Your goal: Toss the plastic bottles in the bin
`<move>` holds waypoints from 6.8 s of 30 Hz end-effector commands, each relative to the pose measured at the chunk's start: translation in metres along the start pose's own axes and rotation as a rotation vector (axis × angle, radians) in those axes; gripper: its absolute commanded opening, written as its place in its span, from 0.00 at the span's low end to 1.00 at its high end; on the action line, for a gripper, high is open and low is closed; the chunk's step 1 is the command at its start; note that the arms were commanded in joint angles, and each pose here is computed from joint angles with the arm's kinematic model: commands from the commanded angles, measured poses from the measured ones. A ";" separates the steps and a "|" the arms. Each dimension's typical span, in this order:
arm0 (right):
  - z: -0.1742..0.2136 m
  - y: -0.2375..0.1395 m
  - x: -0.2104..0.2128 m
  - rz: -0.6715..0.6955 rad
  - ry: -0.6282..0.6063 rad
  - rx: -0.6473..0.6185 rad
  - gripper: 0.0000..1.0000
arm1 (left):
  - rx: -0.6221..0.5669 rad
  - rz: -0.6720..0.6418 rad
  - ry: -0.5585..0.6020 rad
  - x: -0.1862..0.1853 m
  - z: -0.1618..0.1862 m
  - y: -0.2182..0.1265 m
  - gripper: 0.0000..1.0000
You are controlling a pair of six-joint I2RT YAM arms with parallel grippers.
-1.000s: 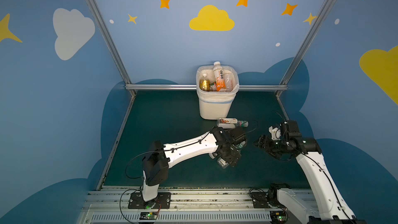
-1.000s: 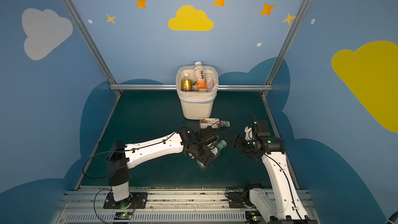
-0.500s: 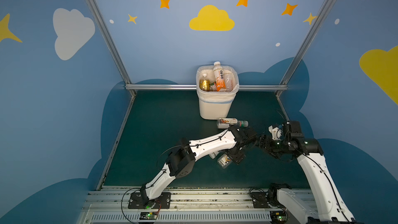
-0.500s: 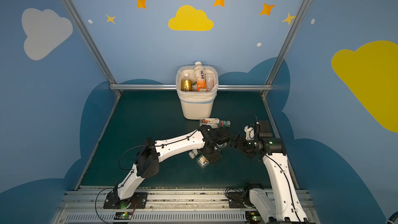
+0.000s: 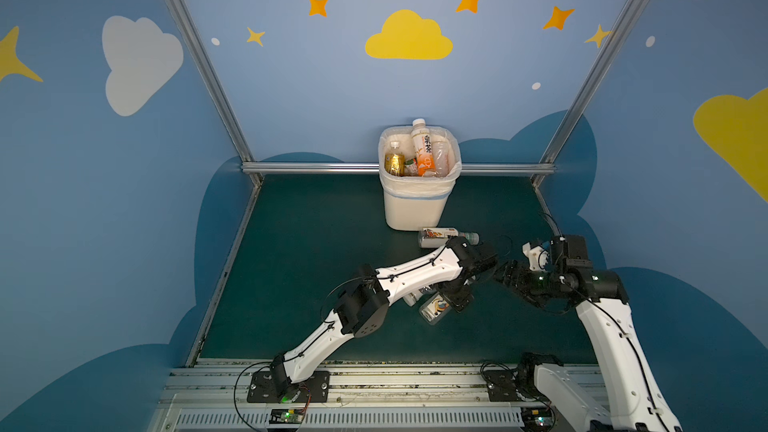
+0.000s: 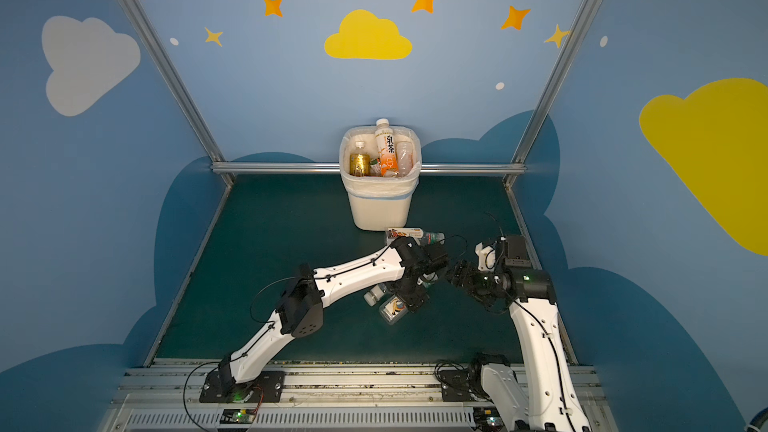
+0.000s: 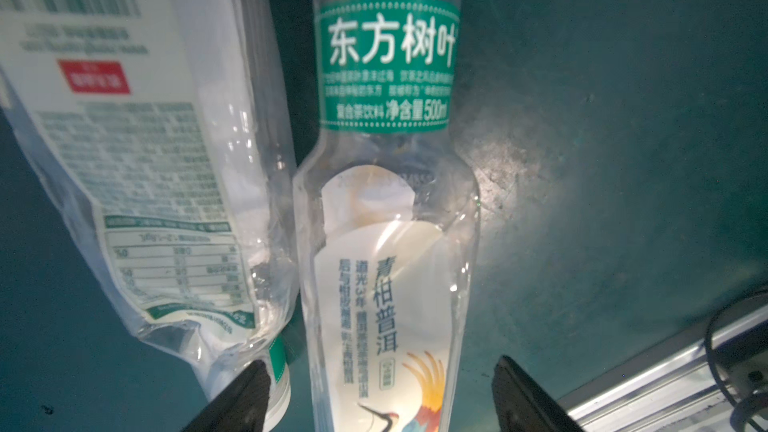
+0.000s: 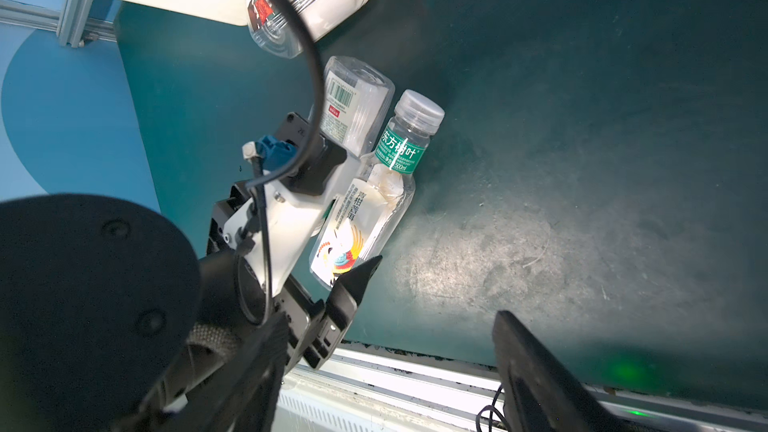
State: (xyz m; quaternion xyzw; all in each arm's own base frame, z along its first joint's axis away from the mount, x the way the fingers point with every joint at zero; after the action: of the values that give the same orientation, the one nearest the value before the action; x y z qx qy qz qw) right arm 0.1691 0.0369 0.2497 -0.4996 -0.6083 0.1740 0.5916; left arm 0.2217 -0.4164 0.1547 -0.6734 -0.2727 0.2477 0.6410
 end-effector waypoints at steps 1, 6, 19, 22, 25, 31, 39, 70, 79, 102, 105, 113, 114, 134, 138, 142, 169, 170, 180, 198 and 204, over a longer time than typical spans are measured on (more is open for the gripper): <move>0.004 -0.001 -0.002 -0.005 -0.005 0.015 0.79 | 0.018 0.030 -0.006 0.005 -0.001 0.002 0.85; 0.002 -0.001 -0.004 -0.010 0.000 0.019 0.79 | 0.022 0.061 -0.005 0.002 -0.004 0.006 0.84; -0.001 0.000 -0.010 -0.021 0.007 0.028 0.79 | 0.042 0.071 -0.007 -0.003 -0.011 0.027 0.80; -0.002 0.000 -0.011 -0.026 0.011 0.030 0.79 | 0.041 0.069 -0.009 -0.004 -0.014 0.031 0.76; -0.003 -0.001 -0.011 -0.035 0.012 0.030 0.79 | 0.038 0.060 -0.011 -0.004 -0.016 0.034 0.72; -0.004 -0.005 -0.010 -0.044 0.010 0.021 0.79 | -0.006 0.072 -0.033 0.000 -0.020 0.021 0.63; -0.006 -0.007 -0.010 -0.051 0.010 0.016 0.79 | -0.110 0.144 -0.073 0.008 -0.020 -0.034 0.61; -0.068 -0.024 0.019 -0.163 0.037 -0.175 0.78 | -1.661 -0.131 -0.201 0.171 0.045 -0.420 0.71; -0.082 -0.007 0.058 -0.172 -0.036 -0.042 0.78 | -1.379 -0.071 -0.416 0.267 0.027 -0.386 0.56; -0.006 0.079 0.100 -0.040 -0.220 0.228 0.78 | -0.507 -0.001 -1.056 0.308 0.177 -0.083 0.71; -0.004 0.083 0.097 -0.017 -0.195 0.233 0.79 | -0.497 0.011 -1.039 0.317 0.164 -0.085 0.73; 0.004 0.111 0.093 0.127 -0.182 0.241 0.79 | -0.534 0.177 -0.929 0.297 0.144 -0.099 1.00; 0.006 0.116 0.092 0.145 -0.172 0.249 0.79 | -0.554 0.167 -0.912 0.291 0.146 -0.101 1.00; -0.014 0.205 0.098 0.310 -0.040 0.120 0.93 | -0.722 -0.027 -0.847 0.240 0.221 -0.128 1.00; -0.019 0.212 0.105 0.314 -0.036 0.096 0.93 | -0.747 -0.072 -0.833 0.240 0.229 -0.135 1.00; -0.023 0.220 0.106 0.366 -0.049 0.097 0.93 | -0.754 -0.101 -0.822 0.243 0.234 -0.139 1.00; -0.072 -0.032 0.204 -0.031 -0.325 -0.476 0.58 | -0.777 -0.052 -0.847 0.256 0.222 -0.139 1.00; -0.078 -0.054 0.215 -0.081 -0.359 -0.560 0.58 | -0.782 -0.054 -0.845 0.257 0.222 -0.141 1.00; -0.158 -0.121 0.340 -0.409 -0.621 -1.129 0.61 | -0.813 -0.096 -0.821 0.263 0.217 -0.162 1.00; -0.198 -0.072 0.324 -0.271 -0.561 -0.969 0.89 | -0.821 -0.149 -0.827 0.260 0.232 -0.175 1.00; -0.181 -0.102 0.297 -0.246 -0.547 -0.960 0.89 | -0.830 -0.093 -0.828 0.263 0.219 -0.175 1.00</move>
State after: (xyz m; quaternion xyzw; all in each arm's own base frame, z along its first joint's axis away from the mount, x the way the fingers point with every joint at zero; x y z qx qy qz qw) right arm 0.3520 0.1696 0.5443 -0.5706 -0.8083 -0.0685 0.1279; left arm 0.2507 -0.0692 0.3160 -0.6955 -0.6117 0.3306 0.1813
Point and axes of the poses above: each gripper's point midway between its finger pads, its own y axis out along the fingers, its own x axis along the line the jaws close on, z = x × y, the point moved 8 cm from there along -y, back along the fingers, and after that the axes turned 1 degree about y, right-handed, at the moved point
